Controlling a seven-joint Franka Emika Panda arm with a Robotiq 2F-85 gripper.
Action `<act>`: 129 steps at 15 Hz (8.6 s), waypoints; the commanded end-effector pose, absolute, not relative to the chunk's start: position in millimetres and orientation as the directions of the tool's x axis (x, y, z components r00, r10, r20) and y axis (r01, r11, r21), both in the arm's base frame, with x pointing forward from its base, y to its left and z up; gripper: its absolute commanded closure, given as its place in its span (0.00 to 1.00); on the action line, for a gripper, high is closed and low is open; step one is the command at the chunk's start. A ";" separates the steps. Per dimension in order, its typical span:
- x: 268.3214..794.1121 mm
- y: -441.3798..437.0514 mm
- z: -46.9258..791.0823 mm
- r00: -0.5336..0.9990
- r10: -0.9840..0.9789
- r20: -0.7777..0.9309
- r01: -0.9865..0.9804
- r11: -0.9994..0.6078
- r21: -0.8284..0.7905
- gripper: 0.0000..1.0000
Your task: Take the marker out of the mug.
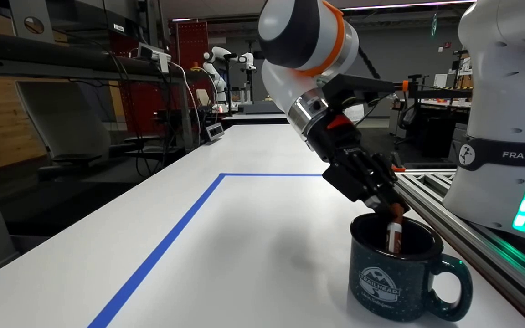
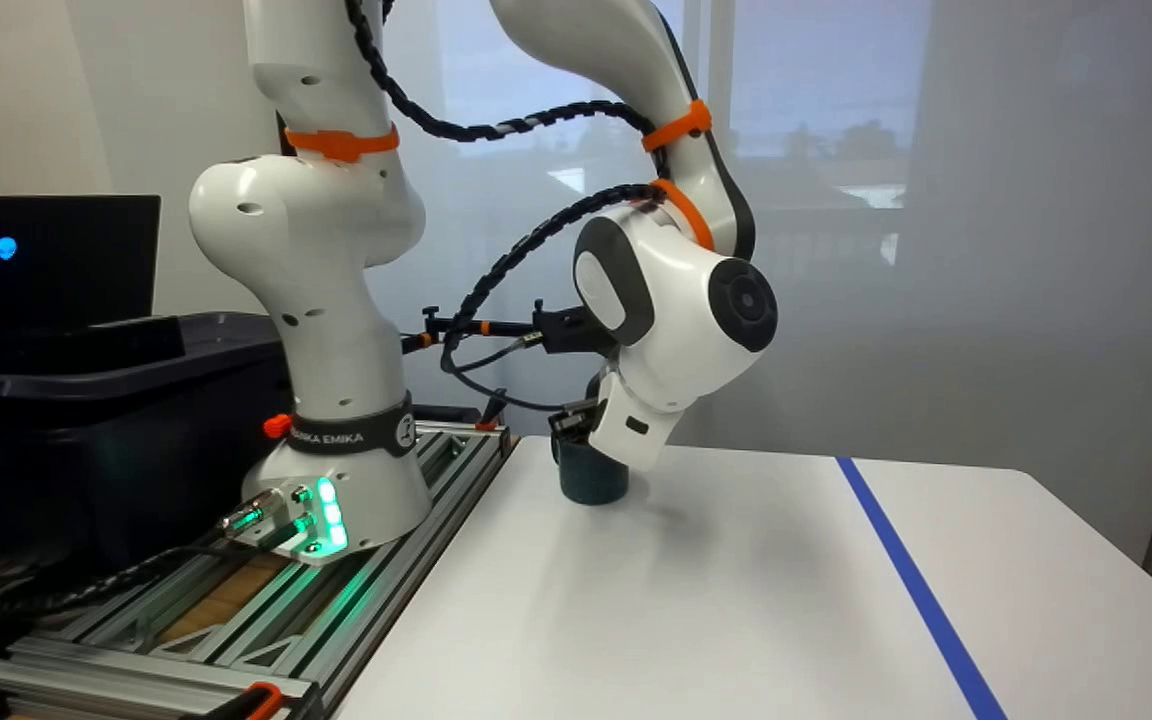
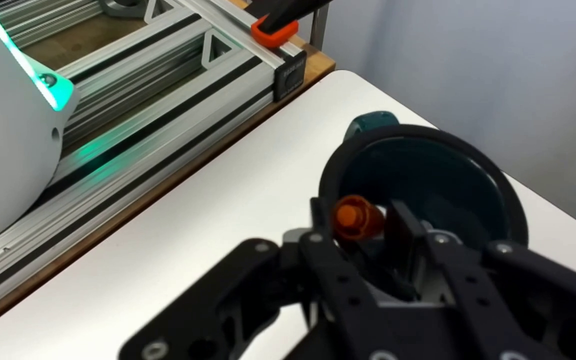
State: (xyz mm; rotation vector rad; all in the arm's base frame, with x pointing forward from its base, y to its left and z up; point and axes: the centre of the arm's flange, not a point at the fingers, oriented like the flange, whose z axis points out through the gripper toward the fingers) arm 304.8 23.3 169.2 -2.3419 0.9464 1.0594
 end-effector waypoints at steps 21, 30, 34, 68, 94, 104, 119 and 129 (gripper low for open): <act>308.4 32.3 183.3 0.541 -0.375 -0.753 -0.705 -0.689 -0.164 0.58; 306.3 41.0 180.6 0.547 -0.358 -0.757 -0.698 -0.693 -0.177 0.58; 305.3 44.0 178.9 0.547 -0.352 -0.760 -0.697 -0.694 -0.179 0.63; 298.1 54.5 170.7 0.567 -0.238 -0.788 -0.629 -0.743 -0.228 0.98; 334.9 52.0 164.2 0.558 -0.217 -0.801 -0.620 -0.751 -0.229 0.57; 328.9 64.6 154.6 0.561 -0.210 -0.801 -0.567 -0.803 -0.186 0.61; 325.0 84.8 150.5 0.631 -0.187 -0.753 -0.483 -0.854 -0.193 0.95; 338.7 48.6 220.8 0.556 -0.121 -0.822 -0.579 -0.766 -0.278 0.95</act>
